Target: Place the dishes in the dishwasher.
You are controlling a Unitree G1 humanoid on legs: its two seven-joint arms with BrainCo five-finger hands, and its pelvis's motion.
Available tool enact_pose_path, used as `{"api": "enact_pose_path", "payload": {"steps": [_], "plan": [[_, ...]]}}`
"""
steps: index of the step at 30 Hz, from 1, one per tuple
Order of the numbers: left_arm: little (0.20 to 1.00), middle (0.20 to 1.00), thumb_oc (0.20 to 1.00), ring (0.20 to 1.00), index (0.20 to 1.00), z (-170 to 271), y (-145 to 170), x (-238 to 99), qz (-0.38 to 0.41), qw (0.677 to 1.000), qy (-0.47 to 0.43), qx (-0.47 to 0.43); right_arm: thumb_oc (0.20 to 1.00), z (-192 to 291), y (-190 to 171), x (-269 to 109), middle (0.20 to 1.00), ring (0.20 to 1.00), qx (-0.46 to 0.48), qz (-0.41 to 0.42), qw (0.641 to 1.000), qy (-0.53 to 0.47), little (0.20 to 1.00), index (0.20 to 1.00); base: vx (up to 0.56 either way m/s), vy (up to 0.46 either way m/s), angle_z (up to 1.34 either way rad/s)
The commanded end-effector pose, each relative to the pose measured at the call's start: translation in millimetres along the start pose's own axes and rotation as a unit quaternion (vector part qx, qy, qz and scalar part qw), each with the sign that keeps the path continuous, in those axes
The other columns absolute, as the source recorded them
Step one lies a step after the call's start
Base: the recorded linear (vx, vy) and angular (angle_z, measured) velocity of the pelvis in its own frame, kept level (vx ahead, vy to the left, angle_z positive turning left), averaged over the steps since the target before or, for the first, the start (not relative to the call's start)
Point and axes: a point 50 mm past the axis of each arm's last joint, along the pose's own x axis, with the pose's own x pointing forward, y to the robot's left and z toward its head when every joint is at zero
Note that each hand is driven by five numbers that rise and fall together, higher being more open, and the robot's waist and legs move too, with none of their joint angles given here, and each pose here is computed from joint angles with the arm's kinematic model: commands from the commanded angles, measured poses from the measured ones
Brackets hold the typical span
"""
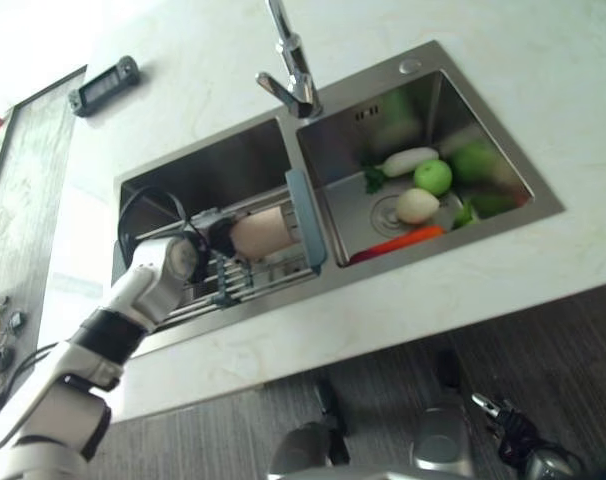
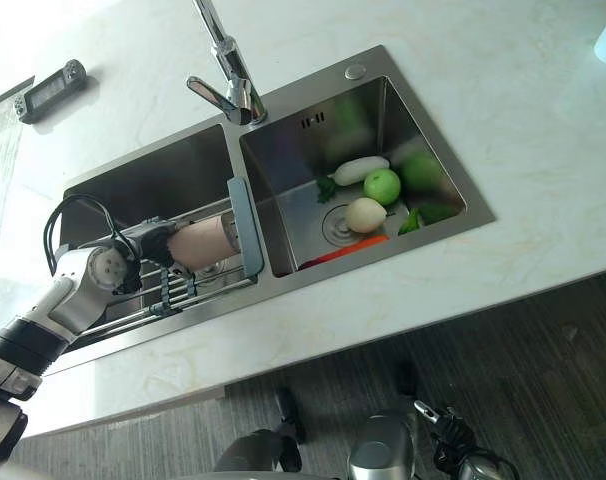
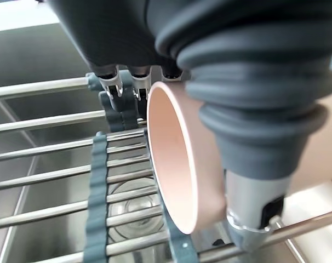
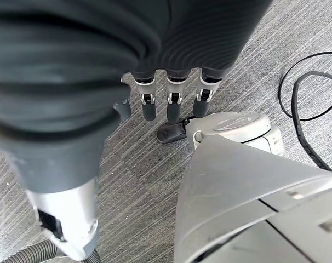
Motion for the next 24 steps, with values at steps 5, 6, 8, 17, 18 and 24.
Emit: {"api": "enact_pose_path", "payload": {"steps": [5, 6, 8, 17, 18, 24], "plan": [[0.42, 0.42, 0.42, 0.42, 0.42, -11.2, 5.6, 13.2, 0.01, 0.999, 0.044, 0.002, 1.0, 13.4, 20.7, 6.2, 1.0, 1.0, 0.01, 0.025, 0.999, -0.026, 1.0, 1.0, 0.0, -0.001, -0.02], [0.2, 0.2, 0.2, 0.2, 0.2, -10.1, 5.4, 13.9, 0.007, 0.999, 0.044, 0.01, 1.0, 14.5, 20.0, 6.5, 1.0, 1.0, 0.008, 0.025, 0.999, -0.027, 1.0, 1.0, 0.0, 0.0, 0.0], [0.2, 0.2, 0.2, 0.2, 0.2, -9.1, 4.8, 14.0, 0.003, 0.999, 0.041, 0.018, 1.0, 14.9, 19.8, 6.4, 1.0, 1.0, 0.009, 0.025, 0.999, -0.027, 1.0, 1.0, 0.0, 0.0, 0.0], [0.2, 0.2, 0.2, 0.2, 0.2, 1.0, 5.6, 13.5, -0.027, 0.996, 0.022, 0.076, 1.0, 17.8, 17.3, 6.7, 1.0, 1.0, 0.007, 0.024, 0.999, -0.032, 1.0, 1.0, 0.0, 0.0, 0.0], [0.2, 0.2, 0.2, 0.2, 0.2, 1.3, 5.2, 13.4, -0.029, 0.996, 0.021, 0.08, 1.0, 17.9, 18.0, 6.8, 1.0, 1.0, 0.008, 0.024, 0.999, -0.032, 1.0, 1.0, 0.0, 0.0, 0.0], [0.2, 0.2, 0.2, 0.2, 0.2, 5.1, 5.3, 12.9, -0.023, 0.996, 0.006, 0.086, 1.0, 18.2, 19.0, 7.1, 1.0, 1.0, 0.009, 0.023, 0.999, -0.033, 1.0, 1.0, 0.0, 0.0, 0.0]]}}
